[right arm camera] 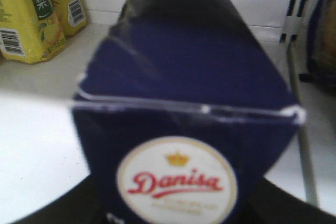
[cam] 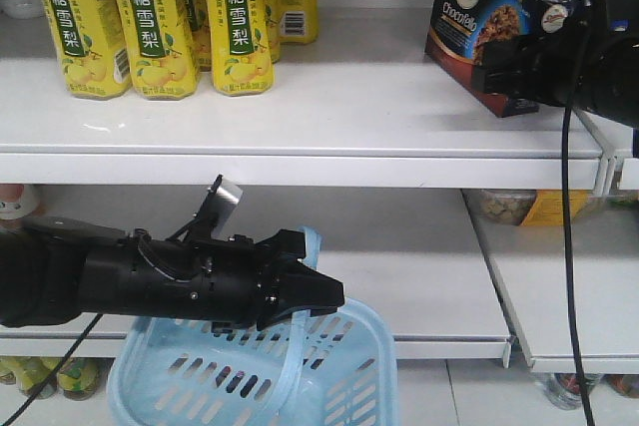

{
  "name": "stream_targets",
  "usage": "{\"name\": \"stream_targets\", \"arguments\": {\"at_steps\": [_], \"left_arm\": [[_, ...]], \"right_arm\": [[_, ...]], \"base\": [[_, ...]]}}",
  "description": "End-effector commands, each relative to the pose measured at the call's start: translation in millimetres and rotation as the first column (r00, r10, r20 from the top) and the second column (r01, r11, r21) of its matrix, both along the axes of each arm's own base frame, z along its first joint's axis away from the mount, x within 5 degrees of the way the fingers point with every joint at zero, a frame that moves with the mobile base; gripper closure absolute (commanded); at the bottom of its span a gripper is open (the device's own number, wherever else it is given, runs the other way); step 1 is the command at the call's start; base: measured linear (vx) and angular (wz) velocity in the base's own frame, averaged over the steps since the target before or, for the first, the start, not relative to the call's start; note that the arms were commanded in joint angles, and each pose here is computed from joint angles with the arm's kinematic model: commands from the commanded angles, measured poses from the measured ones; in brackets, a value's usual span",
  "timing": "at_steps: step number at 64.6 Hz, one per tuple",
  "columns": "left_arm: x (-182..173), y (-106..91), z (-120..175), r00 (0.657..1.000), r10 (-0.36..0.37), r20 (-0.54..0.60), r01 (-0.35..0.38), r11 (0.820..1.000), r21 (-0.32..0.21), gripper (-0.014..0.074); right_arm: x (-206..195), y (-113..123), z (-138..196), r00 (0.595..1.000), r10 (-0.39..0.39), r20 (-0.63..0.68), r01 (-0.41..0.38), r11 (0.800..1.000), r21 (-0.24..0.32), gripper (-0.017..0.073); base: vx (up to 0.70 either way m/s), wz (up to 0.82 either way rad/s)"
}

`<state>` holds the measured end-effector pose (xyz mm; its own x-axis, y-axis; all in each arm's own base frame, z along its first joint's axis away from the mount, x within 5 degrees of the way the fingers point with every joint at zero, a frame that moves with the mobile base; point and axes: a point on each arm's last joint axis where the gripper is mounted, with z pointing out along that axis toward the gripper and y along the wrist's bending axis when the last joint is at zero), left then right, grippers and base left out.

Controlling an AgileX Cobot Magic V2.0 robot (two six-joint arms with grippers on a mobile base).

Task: Left arm holds basket, right arm returns cookies
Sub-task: 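Raise the box with the right gripper onto the upper shelf, then set the box upright on the shelf and open the right gripper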

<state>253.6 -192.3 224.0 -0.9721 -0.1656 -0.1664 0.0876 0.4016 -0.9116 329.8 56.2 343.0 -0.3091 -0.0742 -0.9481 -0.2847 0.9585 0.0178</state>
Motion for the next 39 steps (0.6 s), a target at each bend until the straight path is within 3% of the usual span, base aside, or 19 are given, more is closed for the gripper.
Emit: {"name": "stream_targets", "arguments": {"at_steps": [1,23,39], "left_arm": [[1.0,-1.2,28.9,0.994,0.007,0.108,0.001,0.997,-0.073,0.06],[1.0,-1.2,28.9,0.994,0.007,0.108,0.001,0.997,-0.073,0.06],[1.0,-1.2,28.9,0.994,0.007,0.108,0.001,0.997,-0.073,0.06]], "right_arm": [[0.4,4.6,14.6,0.999,0.032,0.034,-0.032,0.999,0.004,0.0225],[-11.1,4.2,30.9,0.996,0.046,0.074,-0.047,0.999,0.015,0.0068],[-29.0,5.6,48.0,0.991,0.086,0.103,-0.089,0.995,0.032,0.0053]], "base": [[0.0,0.0],[0.0,0.0],[0.0,0.0]]}}
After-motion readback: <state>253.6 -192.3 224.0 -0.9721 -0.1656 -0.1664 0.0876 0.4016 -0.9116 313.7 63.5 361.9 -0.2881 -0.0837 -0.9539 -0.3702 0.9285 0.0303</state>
